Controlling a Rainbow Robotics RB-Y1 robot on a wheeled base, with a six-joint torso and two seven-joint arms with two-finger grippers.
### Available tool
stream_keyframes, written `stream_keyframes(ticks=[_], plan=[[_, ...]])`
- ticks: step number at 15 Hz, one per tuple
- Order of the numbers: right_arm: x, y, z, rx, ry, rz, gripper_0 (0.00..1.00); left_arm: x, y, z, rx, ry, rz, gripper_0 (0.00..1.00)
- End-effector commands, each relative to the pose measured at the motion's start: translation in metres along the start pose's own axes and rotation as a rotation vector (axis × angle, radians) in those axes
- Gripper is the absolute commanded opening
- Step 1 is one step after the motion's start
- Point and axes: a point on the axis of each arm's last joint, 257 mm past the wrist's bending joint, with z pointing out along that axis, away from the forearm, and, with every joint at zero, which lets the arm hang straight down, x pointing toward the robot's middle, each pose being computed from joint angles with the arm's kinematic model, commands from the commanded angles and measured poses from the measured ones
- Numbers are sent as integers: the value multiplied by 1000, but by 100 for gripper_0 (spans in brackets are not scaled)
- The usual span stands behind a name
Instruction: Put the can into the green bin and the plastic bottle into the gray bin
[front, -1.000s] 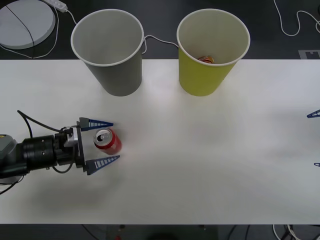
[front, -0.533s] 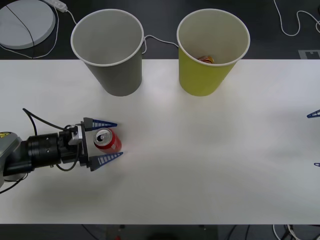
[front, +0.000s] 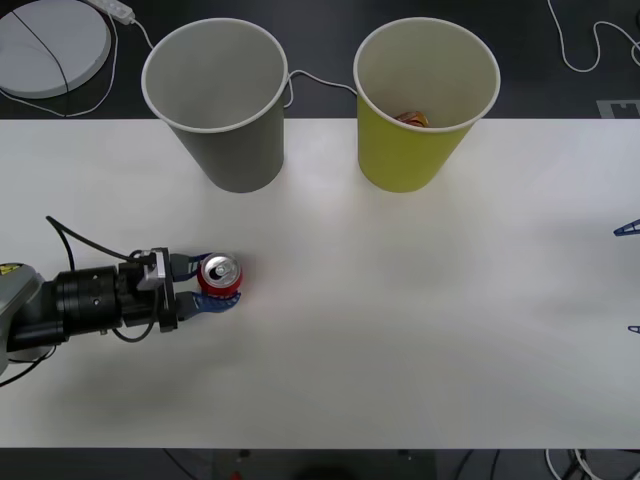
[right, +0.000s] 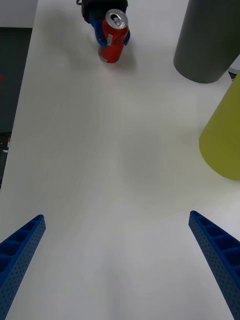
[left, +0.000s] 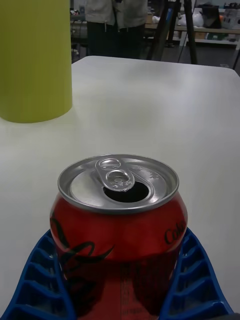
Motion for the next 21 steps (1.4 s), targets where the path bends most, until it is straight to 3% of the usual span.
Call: stream_keyframes(ticks=[1, 2, 5, 12, 18, 21], plan=[[0, 0, 0, 0, 0, 0, 100, -2, 5, -2, -7, -1, -2, 0], [0, 0, 0, 0, 0, 0, 100, -4, 10, -6, -8, 5, 3, 0], [0, 0, 0, 0, 0, 0, 100, -12, 22, -19, -3, 31, -50, 0], [0, 0, 0, 0, 0, 0, 100, -30, 60, -64, 5, 211, -103, 0], [0, 0, 0, 0, 0, 0, 100, -62, 75, -85, 15, 343, -133, 0], [0, 0, 0, 0, 0, 0, 100, -87, 73, -86, 34, 396, -140, 0]])
